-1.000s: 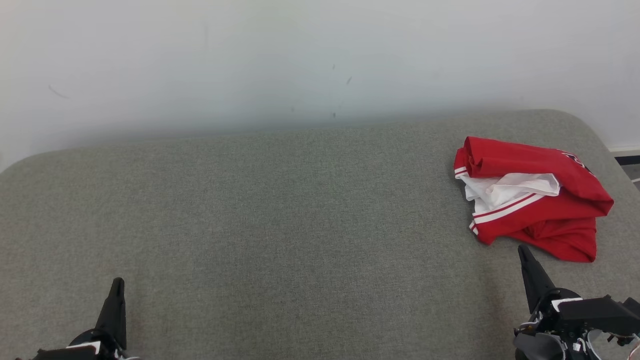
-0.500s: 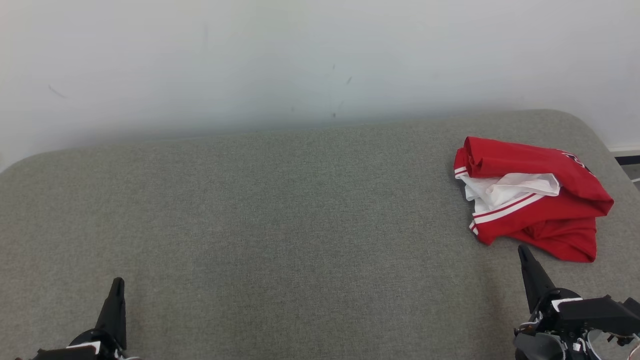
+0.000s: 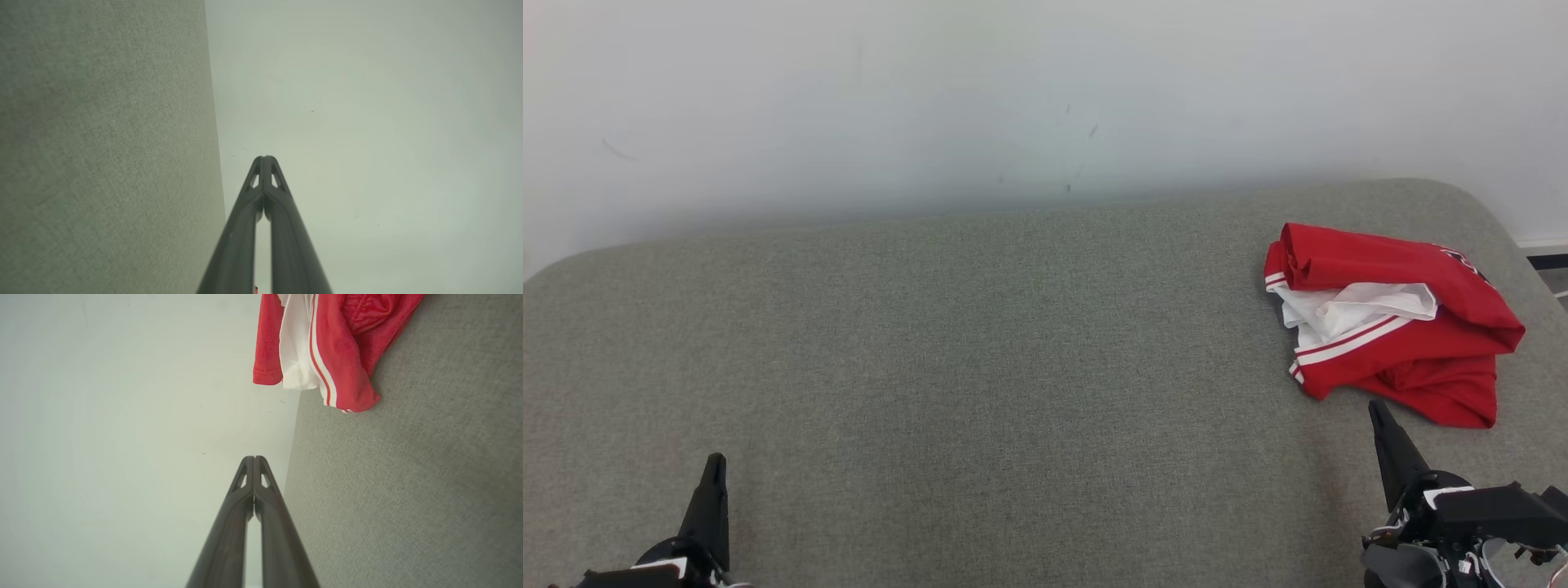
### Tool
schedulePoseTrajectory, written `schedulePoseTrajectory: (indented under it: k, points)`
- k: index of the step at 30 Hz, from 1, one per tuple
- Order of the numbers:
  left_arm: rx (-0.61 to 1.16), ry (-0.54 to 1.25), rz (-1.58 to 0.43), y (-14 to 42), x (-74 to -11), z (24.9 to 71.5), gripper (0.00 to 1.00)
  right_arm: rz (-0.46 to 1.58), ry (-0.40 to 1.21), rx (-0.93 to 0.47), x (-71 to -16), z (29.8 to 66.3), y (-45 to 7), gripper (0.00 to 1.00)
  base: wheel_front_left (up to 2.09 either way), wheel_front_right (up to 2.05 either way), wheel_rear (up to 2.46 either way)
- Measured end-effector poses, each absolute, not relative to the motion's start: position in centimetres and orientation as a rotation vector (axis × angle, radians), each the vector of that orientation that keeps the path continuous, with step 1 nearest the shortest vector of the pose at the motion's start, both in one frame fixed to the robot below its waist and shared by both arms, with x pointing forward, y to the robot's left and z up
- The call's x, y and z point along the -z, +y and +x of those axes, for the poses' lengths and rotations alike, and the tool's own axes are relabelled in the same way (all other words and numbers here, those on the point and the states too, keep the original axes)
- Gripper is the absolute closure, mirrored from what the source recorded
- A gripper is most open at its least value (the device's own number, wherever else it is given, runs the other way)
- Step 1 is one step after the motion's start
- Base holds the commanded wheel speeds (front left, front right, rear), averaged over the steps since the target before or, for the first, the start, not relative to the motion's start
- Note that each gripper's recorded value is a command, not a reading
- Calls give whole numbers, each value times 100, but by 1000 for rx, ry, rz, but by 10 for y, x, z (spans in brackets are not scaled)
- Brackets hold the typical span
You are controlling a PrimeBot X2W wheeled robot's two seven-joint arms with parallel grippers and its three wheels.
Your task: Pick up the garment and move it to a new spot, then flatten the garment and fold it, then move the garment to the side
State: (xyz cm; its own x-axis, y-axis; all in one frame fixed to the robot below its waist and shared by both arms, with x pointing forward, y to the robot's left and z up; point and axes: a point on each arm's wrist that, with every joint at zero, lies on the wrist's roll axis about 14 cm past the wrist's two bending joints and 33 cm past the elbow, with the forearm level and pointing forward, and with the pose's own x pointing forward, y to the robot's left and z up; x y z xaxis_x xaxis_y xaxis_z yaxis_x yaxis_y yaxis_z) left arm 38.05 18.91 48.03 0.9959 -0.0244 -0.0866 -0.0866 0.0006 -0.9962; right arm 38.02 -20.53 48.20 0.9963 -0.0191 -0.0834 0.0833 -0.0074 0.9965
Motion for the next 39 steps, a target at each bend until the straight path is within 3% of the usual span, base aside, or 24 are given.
schedulePoseTrajectory:
  k: [39]
  points:
    - [-48, 87, -1570, 189, -480, 381, 100, 1576, 50, 81, -482, 380, -205, 100, 0, 0, 0]
